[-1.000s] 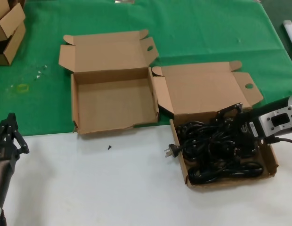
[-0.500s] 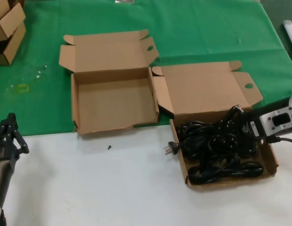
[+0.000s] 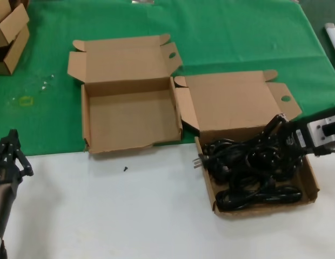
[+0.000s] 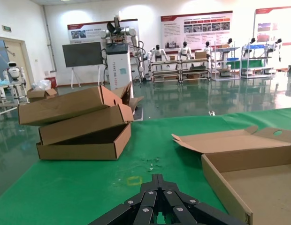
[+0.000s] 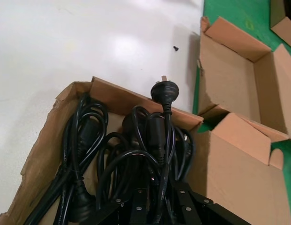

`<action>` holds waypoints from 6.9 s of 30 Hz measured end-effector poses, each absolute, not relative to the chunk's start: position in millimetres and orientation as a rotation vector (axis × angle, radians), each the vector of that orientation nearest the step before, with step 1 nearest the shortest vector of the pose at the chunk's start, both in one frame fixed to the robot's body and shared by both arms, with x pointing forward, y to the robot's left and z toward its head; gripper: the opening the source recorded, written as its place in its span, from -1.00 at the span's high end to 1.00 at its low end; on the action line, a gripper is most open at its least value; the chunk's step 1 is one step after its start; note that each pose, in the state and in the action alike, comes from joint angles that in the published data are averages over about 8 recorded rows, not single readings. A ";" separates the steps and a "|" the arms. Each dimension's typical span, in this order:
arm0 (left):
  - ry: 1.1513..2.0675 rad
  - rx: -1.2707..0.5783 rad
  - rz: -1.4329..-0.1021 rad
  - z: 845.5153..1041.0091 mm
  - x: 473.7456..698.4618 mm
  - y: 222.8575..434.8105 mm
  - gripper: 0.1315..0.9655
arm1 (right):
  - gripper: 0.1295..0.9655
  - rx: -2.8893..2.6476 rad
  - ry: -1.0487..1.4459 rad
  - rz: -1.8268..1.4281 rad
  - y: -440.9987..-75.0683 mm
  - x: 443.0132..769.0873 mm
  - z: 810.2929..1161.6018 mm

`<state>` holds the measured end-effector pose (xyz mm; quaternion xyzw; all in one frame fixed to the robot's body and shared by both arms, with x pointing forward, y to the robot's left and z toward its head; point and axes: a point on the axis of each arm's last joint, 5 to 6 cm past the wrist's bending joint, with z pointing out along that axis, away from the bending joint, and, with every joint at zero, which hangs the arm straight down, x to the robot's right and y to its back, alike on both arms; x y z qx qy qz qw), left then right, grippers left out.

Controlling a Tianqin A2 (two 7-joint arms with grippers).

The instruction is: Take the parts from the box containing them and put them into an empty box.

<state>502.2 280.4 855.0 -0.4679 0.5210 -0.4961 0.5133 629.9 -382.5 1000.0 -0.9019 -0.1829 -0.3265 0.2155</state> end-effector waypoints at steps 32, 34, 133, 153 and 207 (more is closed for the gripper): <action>1.253 -1.125 -1.193 855.0 502.2 280.4 0.97 | 0.80 -2.246 -0.430 -1.066 -283.5 693.0 1053.4; 1.253 -1.125 -1.193 855.0 502.2 280.4 0.97 | 0.80 -2.230 -0.443 -1.083 -270.9 700.7 1049.0; 1.253 -1.125 -1.193 855.0 502.2 280.4 0.62 | -1.00 -1.979 -0.031 -1.432 -216.5 714.2 943.7; 1.253 -1.125 -1.193 855.0 502.2 280.4 -0.42 | -1.00 -1.778 0.427 -1.377 -234.1 654.9 892.9; 1.253 -1.125 -1.193 855.0 502.2 280.4 -1.00 | -1.00 -1.299 1.097 -1.253 -277.4 518.0 855.0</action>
